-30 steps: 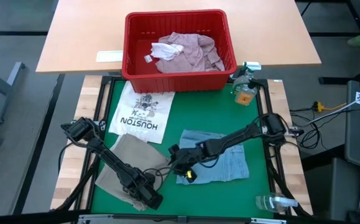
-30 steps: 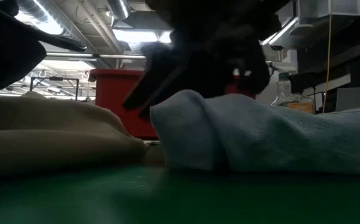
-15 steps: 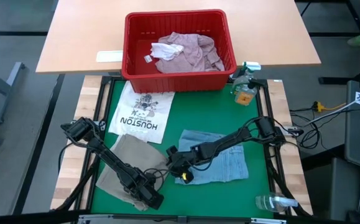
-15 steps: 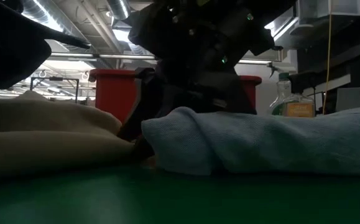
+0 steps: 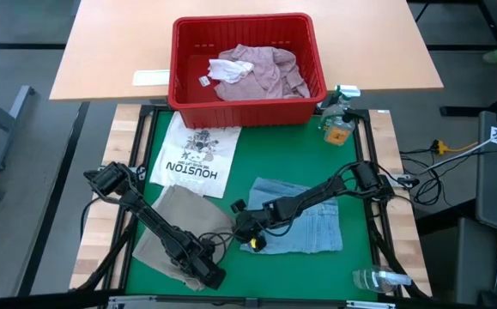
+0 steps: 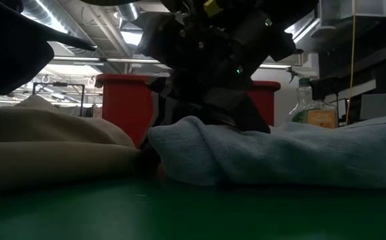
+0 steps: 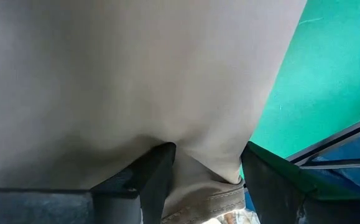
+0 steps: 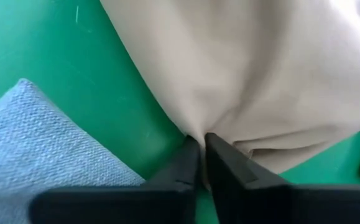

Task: Fold laundry
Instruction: Stack the folded gray shorts on top of the folded light blue pants

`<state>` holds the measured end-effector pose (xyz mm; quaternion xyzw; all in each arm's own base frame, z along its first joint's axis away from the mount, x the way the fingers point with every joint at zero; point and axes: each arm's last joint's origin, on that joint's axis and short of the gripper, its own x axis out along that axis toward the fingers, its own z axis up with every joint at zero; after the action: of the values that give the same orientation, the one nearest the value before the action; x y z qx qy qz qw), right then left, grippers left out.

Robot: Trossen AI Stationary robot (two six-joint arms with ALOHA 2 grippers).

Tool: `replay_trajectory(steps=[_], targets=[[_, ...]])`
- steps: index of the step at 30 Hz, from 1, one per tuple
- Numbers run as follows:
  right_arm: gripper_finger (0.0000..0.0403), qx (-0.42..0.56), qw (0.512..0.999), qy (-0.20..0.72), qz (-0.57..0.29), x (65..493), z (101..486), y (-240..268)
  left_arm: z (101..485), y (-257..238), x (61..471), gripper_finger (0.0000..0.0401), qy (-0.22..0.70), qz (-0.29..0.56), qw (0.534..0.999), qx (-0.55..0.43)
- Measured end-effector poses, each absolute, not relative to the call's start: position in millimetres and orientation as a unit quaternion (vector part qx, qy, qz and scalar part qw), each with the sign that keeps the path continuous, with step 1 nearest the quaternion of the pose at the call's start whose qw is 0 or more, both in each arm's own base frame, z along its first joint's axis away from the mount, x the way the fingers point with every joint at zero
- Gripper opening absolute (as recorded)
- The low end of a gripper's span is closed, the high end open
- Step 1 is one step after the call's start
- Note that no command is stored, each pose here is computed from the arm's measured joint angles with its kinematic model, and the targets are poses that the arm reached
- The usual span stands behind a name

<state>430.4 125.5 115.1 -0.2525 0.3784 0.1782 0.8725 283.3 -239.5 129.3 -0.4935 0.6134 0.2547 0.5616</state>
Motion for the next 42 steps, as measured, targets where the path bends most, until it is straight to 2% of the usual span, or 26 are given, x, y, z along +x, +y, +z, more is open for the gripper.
replay_trajectory(steps=[2,4,9,13,26,35,42], targets=[[0.0009,-0.251,0.873,0.379,0.178,430,115,126,129,-239,283,0.0174,0.610,0.258,0.565,-0.493],[0.0008,-0.250,0.873,0.379,0.178,431,115,126,129,-239,283,0.0152,0.606,0.259,0.567,-0.494],[0.0018,-0.248,0.874,0.378,0.177,431,118,125,131,-241,285,0.0070,0.604,0.255,0.570,-0.495],[0.0004,-0.250,0.869,0.388,0.178,438,131,127,139,-247,291,0.0010,0.592,0.233,0.601,-0.483],[0.0004,-0.256,0.865,0.392,0.180,457,182,131,179,-266,289,0.0002,0.574,0.256,0.646,-0.433],[0.0002,-0.267,0.844,0.432,0.174,462,220,111,203,-257,298,0.0001,0.553,0.282,0.673,-0.402],[0.0001,-0.262,0.820,0.480,0.168,457,241,93,212,-238,317,0.0001,0.511,0.281,0.727,-0.363]])
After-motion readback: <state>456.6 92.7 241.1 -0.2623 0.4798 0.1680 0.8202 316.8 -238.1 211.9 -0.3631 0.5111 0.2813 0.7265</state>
